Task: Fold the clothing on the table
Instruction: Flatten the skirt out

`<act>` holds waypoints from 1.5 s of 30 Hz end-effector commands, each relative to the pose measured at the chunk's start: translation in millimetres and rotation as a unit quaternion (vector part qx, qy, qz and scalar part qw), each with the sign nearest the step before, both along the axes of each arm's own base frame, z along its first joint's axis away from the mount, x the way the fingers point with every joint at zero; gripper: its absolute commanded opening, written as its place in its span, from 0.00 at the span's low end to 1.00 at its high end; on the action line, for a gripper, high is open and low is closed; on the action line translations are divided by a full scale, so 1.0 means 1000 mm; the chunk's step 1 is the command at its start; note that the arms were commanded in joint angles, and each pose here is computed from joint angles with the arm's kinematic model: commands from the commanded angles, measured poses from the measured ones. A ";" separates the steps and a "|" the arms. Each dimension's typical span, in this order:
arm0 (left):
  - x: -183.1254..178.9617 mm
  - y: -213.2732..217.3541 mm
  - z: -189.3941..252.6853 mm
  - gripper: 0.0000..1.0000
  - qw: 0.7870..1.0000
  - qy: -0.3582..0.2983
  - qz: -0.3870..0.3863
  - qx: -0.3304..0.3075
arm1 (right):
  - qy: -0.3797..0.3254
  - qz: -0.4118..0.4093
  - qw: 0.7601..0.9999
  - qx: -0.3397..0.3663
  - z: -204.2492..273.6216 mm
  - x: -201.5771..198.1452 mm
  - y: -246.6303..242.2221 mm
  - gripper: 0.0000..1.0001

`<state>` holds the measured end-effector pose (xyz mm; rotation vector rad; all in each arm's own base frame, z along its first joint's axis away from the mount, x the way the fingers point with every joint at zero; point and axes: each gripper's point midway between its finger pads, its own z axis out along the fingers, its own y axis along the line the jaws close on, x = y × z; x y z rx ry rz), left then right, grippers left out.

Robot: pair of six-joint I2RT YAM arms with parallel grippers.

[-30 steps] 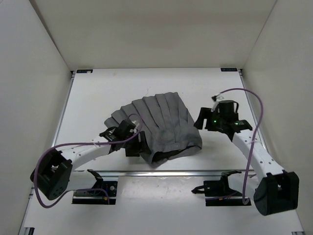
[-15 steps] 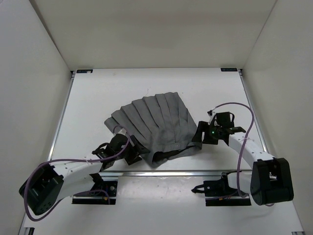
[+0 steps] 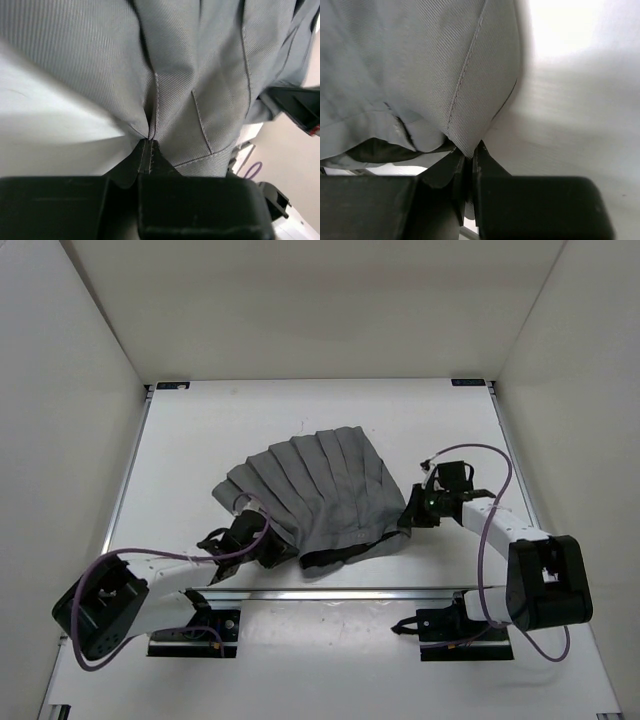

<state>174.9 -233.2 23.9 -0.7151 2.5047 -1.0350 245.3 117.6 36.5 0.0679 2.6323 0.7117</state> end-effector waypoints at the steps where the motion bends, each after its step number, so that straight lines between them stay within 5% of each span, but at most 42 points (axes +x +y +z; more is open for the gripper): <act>1: 0.017 0.014 0.017 0.00 1.000 -0.021 0.007 0.015 | -0.067 -0.009 0.998 -0.004 0.040 0.037 -0.006 0.00; 9: 0.071 0.092 0.051 0.00 0.996 -0.066 0.023 0.061 | -0.170 -0.066 0.983 -0.015 0.128 0.057 -0.034 0.00; 16: 0.120 0.022 0.063 0.00 0.983 -0.063 -0.147 0.092 | -0.162 -0.082 0.983 0.011 0.116 0.034 -0.013 0.00; 18: 0.116 0.012 0.064 0.18 0.984 -0.055 -0.155 0.063 | -0.147 -0.083 0.986 0.013 0.103 0.023 -0.009 0.00; 21: 0.108 0.001 0.071 0.63 0.987 -0.063 -0.145 0.025 | -0.113 -0.089 0.990 0.012 0.077 0.004 -0.010 0.00; 23: 0.091 -0.011 0.066 0.77 0.987 -0.053 -0.153 0.023 | -0.091 -0.092 0.991 0.022 0.065 -0.008 -0.010 0.00; 28: 0.049 -0.071 0.055 0.94 0.978 -0.043 -0.203 -0.008 | -0.079 -0.090 0.992 0.028 0.058 -0.023 -0.005 0.00; 31: 0.032 -0.084 0.041 0.96 0.975 -0.036 -0.218 0.012 | -0.062 -0.082 0.994 0.032 0.052 -0.034 0.003 0.00; 33: 0.029 -0.082 0.033 0.93 0.979 -0.026 -0.203 0.023 | -0.067 -0.073 0.994 0.037 0.052 -0.036 0.009 0.00; 35: 0.033 -0.073 0.025 0.75 0.985 -0.030 -0.168 0.027 | -0.070 -0.072 0.994 0.046 0.053 -0.036 0.012 0.00; 39: 0.041 -0.054 0.013 0.57 0.989 -0.035 -0.126 0.063 | -0.074 -0.073 0.993 0.054 0.055 -0.039 0.011 0.00; 42: 0.039 -0.046 0.007 0.30 0.991 -0.031 -0.114 0.070 | -0.080 -0.068 0.993 0.060 0.057 -0.040 0.011 0.00; 44: 0.038 -0.040 0.004 0.00 0.992 -0.026 -0.103 0.063 | -0.076 -0.077 0.992 0.059 0.055 -0.040 0.007 0.00; 45: 0.038 -0.038 0.004 0.00 0.993 -0.025 -0.101 0.063 | -0.076 -0.076 0.993 0.053 0.054 -0.039 0.005 0.00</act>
